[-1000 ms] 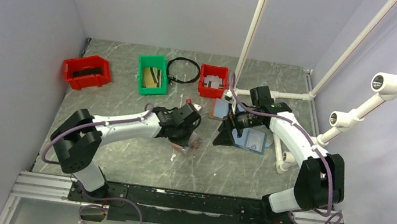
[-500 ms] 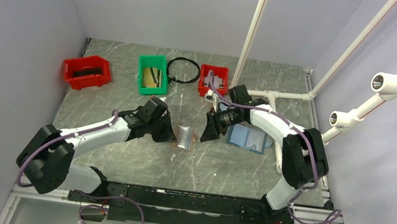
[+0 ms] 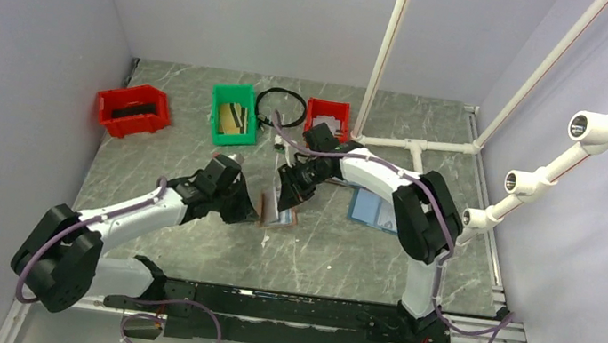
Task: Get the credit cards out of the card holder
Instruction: Open the card holder at the center of the board, then remove the credit card from the card holder.
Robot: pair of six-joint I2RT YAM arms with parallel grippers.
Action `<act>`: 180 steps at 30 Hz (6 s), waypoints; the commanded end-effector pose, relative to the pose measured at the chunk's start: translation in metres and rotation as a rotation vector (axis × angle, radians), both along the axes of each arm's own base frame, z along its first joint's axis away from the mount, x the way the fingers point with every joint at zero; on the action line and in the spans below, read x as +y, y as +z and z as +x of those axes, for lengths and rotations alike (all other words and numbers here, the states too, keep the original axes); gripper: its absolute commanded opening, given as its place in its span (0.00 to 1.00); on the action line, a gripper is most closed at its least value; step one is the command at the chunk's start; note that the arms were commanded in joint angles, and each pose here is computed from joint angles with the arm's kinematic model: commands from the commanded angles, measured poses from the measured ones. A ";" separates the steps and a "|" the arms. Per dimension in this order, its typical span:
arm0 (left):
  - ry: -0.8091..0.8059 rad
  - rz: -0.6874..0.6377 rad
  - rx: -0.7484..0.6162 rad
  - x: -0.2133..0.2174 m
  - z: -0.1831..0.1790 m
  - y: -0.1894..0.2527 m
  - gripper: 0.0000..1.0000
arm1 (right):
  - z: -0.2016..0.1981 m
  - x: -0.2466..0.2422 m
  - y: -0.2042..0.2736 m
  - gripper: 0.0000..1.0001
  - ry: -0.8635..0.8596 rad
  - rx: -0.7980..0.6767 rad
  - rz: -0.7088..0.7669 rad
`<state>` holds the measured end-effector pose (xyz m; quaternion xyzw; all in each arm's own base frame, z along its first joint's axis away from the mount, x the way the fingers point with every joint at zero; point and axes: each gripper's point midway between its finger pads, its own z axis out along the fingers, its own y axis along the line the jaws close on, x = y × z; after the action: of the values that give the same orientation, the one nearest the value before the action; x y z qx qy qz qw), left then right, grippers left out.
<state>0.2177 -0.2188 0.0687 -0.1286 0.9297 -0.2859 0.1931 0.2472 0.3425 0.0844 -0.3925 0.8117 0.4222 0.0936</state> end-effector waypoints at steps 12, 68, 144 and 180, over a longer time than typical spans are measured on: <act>0.058 0.042 0.137 0.029 -0.025 -0.029 0.00 | 0.020 -0.037 -0.046 0.21 -0.147 -0.128 -0.269; -0.010 -0.372 -0.029 -0.004 -0.012 0.061 0.08 | -0.021 0.049 -0.038 0.24 0.063 0.100 -0.145; 0.025 -0.240 0.137 -0.015 0.025 -0.035 0.21 | 0.008 -0.024 -0.062 0.52 -0.090 -0.086 -0.351; 0.028 -0.260 0.151 -0.016 0.022 -0.038 0.13 | -0.013 -0.005 -0.046 0.57 -0.042 -0.003 -0.242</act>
<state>0.2328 -0.2300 0.0213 -0.1910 0.9031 -0.3717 0.0988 0.2449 0.3252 0.0349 -0.3880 0.8764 0.2752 0.0745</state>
